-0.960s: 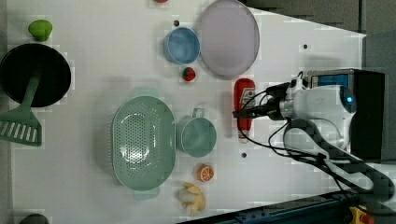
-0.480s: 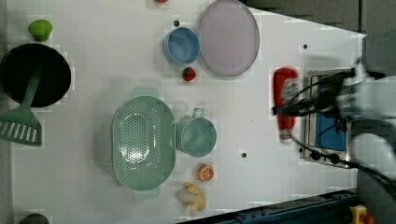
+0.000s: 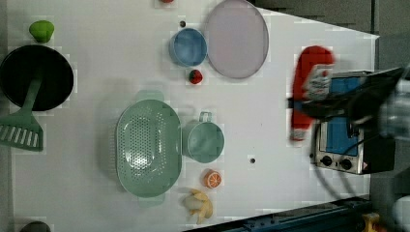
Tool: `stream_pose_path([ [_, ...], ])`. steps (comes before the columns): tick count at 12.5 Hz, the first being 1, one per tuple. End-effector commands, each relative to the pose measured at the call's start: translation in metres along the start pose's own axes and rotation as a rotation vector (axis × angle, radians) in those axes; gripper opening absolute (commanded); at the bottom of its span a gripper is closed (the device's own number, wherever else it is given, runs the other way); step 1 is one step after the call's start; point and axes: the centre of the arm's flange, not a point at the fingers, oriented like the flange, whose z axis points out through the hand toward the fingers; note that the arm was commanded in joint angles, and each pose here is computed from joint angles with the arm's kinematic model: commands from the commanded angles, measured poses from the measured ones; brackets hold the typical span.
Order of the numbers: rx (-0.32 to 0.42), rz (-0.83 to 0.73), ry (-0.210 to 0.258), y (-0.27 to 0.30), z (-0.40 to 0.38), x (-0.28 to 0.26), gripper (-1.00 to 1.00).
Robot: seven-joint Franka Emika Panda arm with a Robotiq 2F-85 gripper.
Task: Pick Ketchup from the table and place it in strainer.
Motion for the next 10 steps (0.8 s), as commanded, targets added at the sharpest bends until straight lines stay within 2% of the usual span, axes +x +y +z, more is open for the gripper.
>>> stream_pose_path([
  [1,0.019,0.185,-0.150,-0.098,0.067,-0.019,0.21],
  [4,0.093,0.273,-0.135,-0.163,0.096,-0.026,0.21],
  [7,0.146,0.327,-0.173,-0.203,0.137,-0.034,0.21],
  [10,0.197,0.321,-0.173,-0.222,0.177,-0.036,0.21],
])
